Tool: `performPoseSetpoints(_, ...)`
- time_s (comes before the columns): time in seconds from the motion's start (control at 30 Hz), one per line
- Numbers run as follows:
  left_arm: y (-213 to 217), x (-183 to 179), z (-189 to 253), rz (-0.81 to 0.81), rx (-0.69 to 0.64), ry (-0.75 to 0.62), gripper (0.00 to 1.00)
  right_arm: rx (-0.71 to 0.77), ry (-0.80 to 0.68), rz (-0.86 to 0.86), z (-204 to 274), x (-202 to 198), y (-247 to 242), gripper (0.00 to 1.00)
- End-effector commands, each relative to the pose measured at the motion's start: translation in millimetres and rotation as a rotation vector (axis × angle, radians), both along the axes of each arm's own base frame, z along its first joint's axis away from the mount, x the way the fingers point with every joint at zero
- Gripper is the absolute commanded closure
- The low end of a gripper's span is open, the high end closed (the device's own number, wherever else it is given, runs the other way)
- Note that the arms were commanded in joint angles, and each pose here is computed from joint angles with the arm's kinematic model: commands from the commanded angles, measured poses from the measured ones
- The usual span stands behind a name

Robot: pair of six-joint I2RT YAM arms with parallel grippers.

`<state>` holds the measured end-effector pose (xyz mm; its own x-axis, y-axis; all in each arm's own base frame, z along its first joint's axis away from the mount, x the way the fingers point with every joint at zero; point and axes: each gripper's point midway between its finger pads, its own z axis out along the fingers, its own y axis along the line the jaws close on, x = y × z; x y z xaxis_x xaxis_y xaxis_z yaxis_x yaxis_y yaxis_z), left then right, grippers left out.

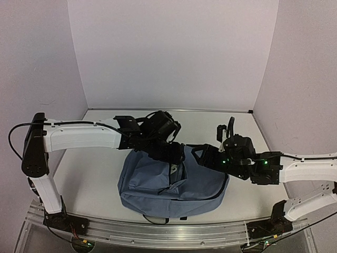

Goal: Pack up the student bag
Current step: Place the stationery in the student bag, then zip the student bag at the center of the board.

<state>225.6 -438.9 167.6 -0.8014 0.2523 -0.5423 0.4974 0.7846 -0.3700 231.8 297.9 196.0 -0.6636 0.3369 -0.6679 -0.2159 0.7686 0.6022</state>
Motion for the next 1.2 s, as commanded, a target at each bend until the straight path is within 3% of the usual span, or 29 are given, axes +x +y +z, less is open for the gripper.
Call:
performPoseSetpoints(0.0, 6.5, -7.2, 55.4, -0.023, -0.203, -0.002, 0.28, -0.066, -0.101, 0.127, 31.0, -10.1, 0.3, 0.35)
performPoseSetpoints(0.13, 50.2, 7.5, 50.6, 0.065, -0.282, 0.133, 0.15, -0.061, -0.165, 0.391, 51.0, -41.8, 23.9, 0.38)
performPoseSetpoints(0.33, 112.4, 3.7, 18.9, 0.204, -0.177, 0.217, 0.01, -0.161, -0.134, 0.635, 38.0, -83.0, 67.2, 0.47)
performPoseSetpoints(0.53, 171.4, -22.9, -18.4, 0.341, -0.1, 0.33, 0.0, -0.251, -0.147, 0.802, 21.8, -117.7, 115.5, 0.52)
performPoseSetpoints(0.77, 206.1, -73.0, -50.1, 0.4, -0.052, 0.523, 0.0, -0.433, -0.155, 0.878, -12.8, -116.3, 137.5, 0.54)
performPoseSetpoints(0.83, 206.7, -82.5, -60.3, 0.401, -0.064, 0.571, 0.03, -0.504, -0.155, 0.88, -26.4, -110.4, 140.1, 0.56)
performPoseSetpoints(0.97, 206.0, -89.8, -73.4, 0.41, -0.093, 0.615, 0.3, -0.624, -0.157, 0.884, -46.9, -101.4, 140.2, 0.59)
performPoseSetpoints(1.03, 205.8, -90.4, -76.9, 0.415, -0.1, 0.621, 0.38, -0.668, -0.174, 0.874, -50.0, -95.7, 139.7, 0.6)
performPoseSetpoints(1.17, 196.4, -89.8, -78.3, 0.396, -0.154, 0.637, 0.4, -0.71, -0.191, 0.89, -51.9, -93.4, 139.5, 0.62)
